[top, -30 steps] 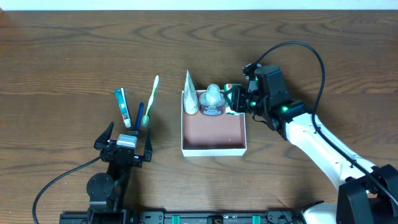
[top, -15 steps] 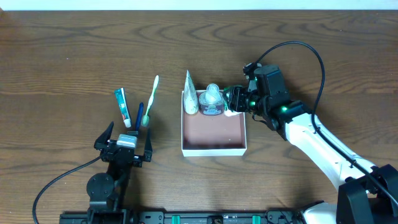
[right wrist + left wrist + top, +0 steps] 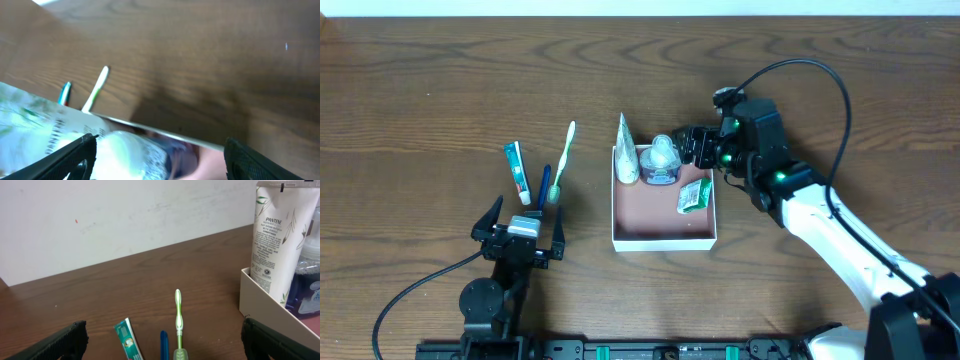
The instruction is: Pack container
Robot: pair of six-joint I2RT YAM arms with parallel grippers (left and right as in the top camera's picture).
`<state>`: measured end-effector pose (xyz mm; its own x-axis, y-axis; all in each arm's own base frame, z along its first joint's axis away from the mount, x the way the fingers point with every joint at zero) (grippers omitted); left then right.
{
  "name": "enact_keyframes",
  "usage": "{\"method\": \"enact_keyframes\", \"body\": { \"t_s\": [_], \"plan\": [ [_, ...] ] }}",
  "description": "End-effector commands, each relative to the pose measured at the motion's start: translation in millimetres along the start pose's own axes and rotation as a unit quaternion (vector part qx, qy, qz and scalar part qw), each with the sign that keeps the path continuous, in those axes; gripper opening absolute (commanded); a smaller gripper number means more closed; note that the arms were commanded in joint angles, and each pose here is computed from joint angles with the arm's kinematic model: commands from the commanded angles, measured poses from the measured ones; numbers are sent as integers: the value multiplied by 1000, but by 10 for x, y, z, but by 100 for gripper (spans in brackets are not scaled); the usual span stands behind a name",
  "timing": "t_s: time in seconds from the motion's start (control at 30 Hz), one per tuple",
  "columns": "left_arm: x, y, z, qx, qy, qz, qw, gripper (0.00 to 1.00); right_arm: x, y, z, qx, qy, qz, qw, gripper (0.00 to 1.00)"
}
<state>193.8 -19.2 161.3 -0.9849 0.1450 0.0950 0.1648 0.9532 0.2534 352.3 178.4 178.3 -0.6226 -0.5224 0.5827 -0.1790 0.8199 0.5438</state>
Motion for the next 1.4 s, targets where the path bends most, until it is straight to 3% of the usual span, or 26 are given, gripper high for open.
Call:
{"method": "enact_keyframes", "body": {
  "t_s": [0.0, 0.23, 0.4, 0.57, 0.87, 1.1, 1.37],
  "plan": [
    [-13, -33, 131, 0, 20, 7, 1000, 98, 273, 91, -265, 6, -53, -15, 998, 85],
    [-13, -33, 131, 0, 20, 7, 1000, 98, 906, 17, -568, -6, -130, 9, 991, 91],
    [-13, -33, 131, 0, 20, 7, 1000, 98, 1293, -513, -645, -62, -170, 134, 974, 99],
    [-13, -32, 131, -4, 20, 6, 1000, 98, 1464, -1040, -608, -125, -177, 244, 945, 99],
    [-13, -31, 129, -18, 19, 6, 1000, 98, 1550, -1685, -407, -170, -146, 400, 889, 99],
    [-13, -15, 131, -36, 21, 0, 999, 98, 1390, -1950, -193, -189, -81, 436, 876, 99],
    [39, 12, -125, 38, -7, 7, 999, 98, 1301, -2035, -76, -193, -48, 448, 872, 99]
  ]
}}
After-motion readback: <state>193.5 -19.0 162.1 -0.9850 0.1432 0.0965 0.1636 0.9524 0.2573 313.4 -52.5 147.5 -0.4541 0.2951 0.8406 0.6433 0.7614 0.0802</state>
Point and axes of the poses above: each gripper's point midway between its finger pads, its own x axis back along the fingers, its own y axis along the line the jaws close on, z = x × y, the point moved 5 cm from there along x, back along the fingers, and after that the axes turned 4 degrees about -x, right-handed, at the moved point
